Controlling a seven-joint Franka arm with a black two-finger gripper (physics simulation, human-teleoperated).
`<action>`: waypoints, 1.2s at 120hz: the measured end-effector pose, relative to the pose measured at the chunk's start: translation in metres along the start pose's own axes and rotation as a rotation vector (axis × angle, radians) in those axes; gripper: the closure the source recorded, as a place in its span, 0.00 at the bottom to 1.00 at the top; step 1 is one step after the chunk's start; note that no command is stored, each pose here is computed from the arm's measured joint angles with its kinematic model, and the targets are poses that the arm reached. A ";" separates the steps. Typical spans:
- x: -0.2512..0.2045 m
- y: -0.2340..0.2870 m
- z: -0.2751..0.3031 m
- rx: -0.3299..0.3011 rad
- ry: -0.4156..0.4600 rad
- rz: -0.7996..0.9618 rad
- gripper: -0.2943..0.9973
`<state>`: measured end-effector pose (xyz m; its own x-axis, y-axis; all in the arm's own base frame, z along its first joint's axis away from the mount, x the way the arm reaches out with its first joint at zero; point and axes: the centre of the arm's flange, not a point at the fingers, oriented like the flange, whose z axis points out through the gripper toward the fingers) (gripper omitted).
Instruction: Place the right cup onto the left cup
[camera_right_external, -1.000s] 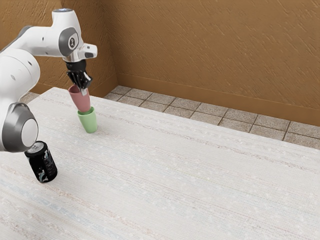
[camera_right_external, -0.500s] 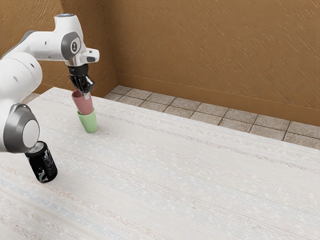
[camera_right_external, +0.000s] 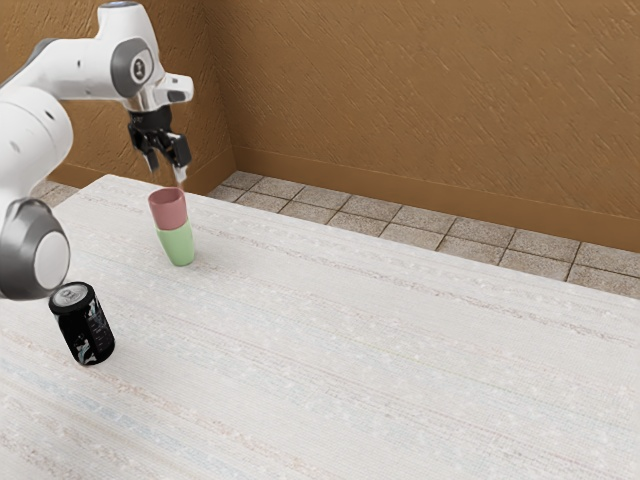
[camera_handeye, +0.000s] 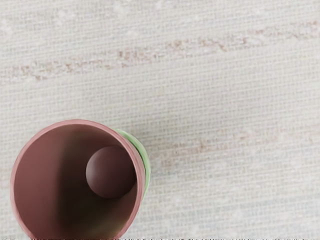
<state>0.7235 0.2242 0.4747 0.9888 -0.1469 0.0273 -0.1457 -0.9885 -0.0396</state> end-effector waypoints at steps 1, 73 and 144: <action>0.000 0.001 -0.002 0.000 0.002 0.001 0.29; -0.072 0.167 -0.063 -0.147 -0.094 0.136 0.23; -0.123 0.232 -0.121 -0.030 -0.051 0.143 0.23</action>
<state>0.5645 0.0084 0.5832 0.9581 -0.2852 -0.0270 -0.2855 -0.9583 -0.0092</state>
